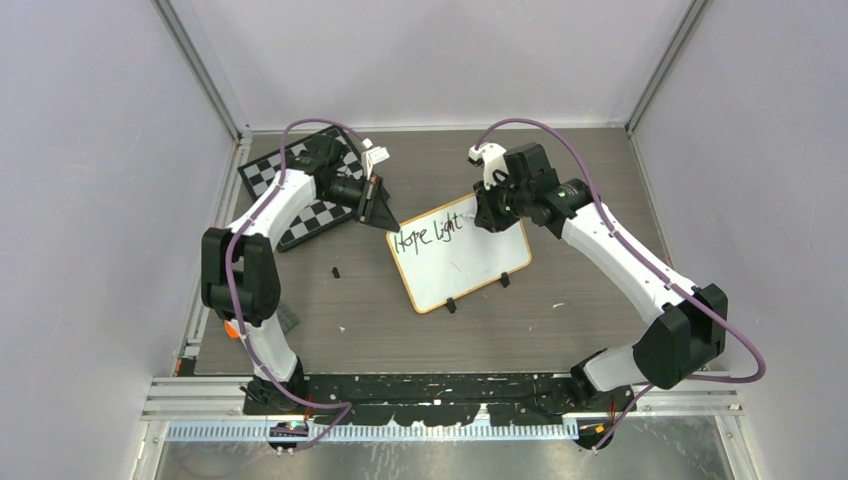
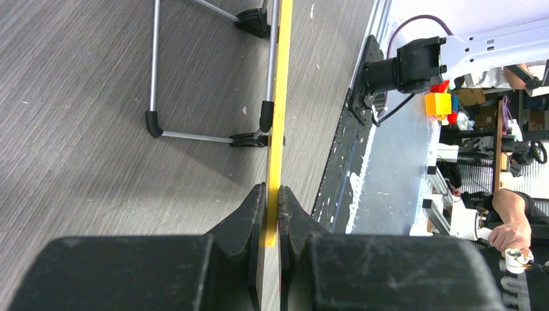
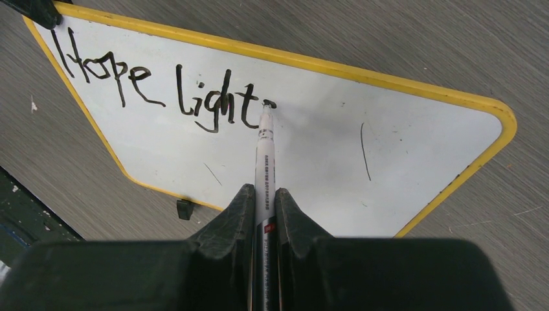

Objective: Write a sentence on the whiteboard

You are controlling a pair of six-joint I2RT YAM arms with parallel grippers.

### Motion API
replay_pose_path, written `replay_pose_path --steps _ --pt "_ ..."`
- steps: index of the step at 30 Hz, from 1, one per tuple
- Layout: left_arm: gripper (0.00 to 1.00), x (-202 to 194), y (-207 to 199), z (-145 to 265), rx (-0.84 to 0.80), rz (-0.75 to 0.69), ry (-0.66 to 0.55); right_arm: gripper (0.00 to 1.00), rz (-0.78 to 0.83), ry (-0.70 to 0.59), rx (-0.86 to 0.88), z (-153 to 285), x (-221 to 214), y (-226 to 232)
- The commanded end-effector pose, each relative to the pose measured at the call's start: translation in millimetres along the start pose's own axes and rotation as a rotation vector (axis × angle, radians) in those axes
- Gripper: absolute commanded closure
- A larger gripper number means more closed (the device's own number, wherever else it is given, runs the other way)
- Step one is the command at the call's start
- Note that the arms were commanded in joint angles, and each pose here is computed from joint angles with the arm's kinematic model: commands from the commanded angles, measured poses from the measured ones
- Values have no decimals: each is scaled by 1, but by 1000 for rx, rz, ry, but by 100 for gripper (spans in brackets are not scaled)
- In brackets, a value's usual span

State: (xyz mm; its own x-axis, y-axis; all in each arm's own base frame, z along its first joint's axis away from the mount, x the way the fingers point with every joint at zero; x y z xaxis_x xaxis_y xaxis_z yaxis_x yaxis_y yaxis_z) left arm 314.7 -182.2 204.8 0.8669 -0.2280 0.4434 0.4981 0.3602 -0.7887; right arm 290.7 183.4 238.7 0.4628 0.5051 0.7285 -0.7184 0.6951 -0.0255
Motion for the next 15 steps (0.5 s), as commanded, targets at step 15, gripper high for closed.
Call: replay_pose_path --steps 15 --pt "100 -3 13 -11 43 -3 40 100 33 2 -2 -1 -6 -1"
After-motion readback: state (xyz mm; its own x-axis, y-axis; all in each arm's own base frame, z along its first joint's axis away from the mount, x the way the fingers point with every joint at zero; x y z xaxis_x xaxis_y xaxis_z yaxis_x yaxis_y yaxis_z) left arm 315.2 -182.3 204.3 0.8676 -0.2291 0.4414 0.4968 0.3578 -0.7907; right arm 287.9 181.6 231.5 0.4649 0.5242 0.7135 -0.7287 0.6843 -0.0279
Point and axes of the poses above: each gripper's point midway between its finger pads, its own z axis back along the fingers, its own y axis along the line the jaws close on, x = y × z, the point moved 5 cm from there along z, back along the fingers, and after that the axes turned 10 degrees about z, right-handed, at the moved point
